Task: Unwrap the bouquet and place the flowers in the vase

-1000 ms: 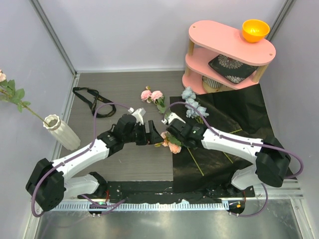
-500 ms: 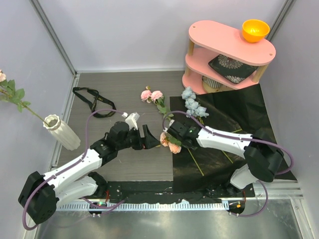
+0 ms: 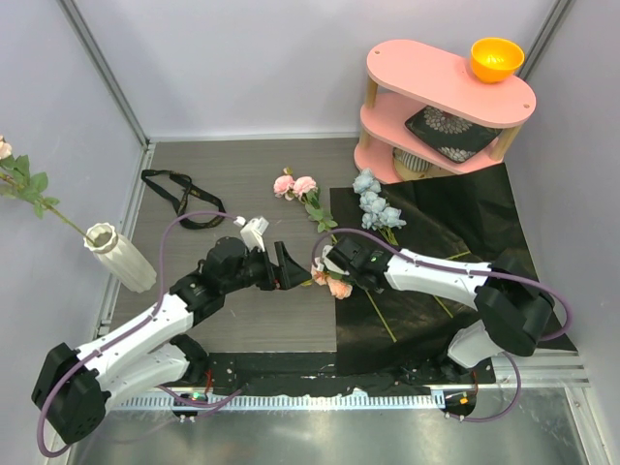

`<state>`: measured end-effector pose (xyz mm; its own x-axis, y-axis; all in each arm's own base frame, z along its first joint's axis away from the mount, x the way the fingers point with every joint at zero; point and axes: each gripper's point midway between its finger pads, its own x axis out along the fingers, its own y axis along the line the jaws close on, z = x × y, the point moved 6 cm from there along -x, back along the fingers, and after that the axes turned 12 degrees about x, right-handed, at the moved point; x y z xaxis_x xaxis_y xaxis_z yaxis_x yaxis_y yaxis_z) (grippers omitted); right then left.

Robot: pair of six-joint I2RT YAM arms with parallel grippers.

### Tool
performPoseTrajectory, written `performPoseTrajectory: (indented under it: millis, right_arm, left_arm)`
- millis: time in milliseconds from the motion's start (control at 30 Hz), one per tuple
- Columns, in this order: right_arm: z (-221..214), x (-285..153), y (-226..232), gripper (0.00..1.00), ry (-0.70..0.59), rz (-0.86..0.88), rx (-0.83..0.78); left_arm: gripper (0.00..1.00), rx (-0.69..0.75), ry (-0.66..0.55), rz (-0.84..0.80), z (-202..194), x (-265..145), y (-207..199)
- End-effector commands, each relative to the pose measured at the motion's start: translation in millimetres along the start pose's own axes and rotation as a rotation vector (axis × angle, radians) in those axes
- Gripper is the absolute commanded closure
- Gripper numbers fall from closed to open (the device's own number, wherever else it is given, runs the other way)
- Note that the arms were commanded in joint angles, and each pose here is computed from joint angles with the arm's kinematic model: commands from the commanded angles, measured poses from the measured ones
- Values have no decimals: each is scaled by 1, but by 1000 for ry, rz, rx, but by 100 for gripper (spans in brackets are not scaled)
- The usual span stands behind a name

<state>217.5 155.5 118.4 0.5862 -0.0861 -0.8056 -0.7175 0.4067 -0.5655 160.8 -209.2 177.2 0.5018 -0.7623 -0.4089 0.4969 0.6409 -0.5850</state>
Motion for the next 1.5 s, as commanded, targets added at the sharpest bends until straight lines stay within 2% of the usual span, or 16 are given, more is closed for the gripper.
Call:
performPoseTrajectory:
  millis: [0,400,567,667,767,800,900,1033,1200,1300,1333,1400,1467]
  right_arm:
    - [-3,-3,-4,53,-21,19,-26]
    - [-6,21,1,53,-89,75,21]
    - [-7,34,3,57,-84,101,39]
    - [-5,38,3,63,-89,102,36]
    - [-4,40,3,78,-91,91,28]
    - [-4,40,1,86,-90,79,30]
    - [-3,33,-10,94,-98,11,44]
    - [3,11,-34,99,-145,-88,103]
    - [5,-24,-69,99,-202,-257,231]
    - [15,-53,-89,99,-293,-303,357]
    - [26,-71,-98,99,-379,-287,473]
    - [36,-89,-102,99,-451,-216,585]
    - [54,-118,-108,99,-587,-99,780]
  left_arm:
    - [14,54,-50,-28,8,-5,-5]
    - [13,68,-56,-36,8,-7,-6]
    - [13,70,-59,-5,7,-15,-4]
    - [13,75,-69,9,7,-19,-3]
    - [12,76,-70,13,8,-20,-3]
    - [13,72,-66,16,8,-19,-3]
    - [13,71,-76,3,12,-21,-8]
    - [12,75,-88,-7,18,-24,-12]
    - [12,75,-134,-26,30,-29,-21]
    - [14,78,-181,-84,38,-31,-31]
    - [14,88,-211,-130,44,-32,-38]
    - [15,88,-231,-173,50,-32,-45]
    - [15,96,-238,-237,55,-31,-55]
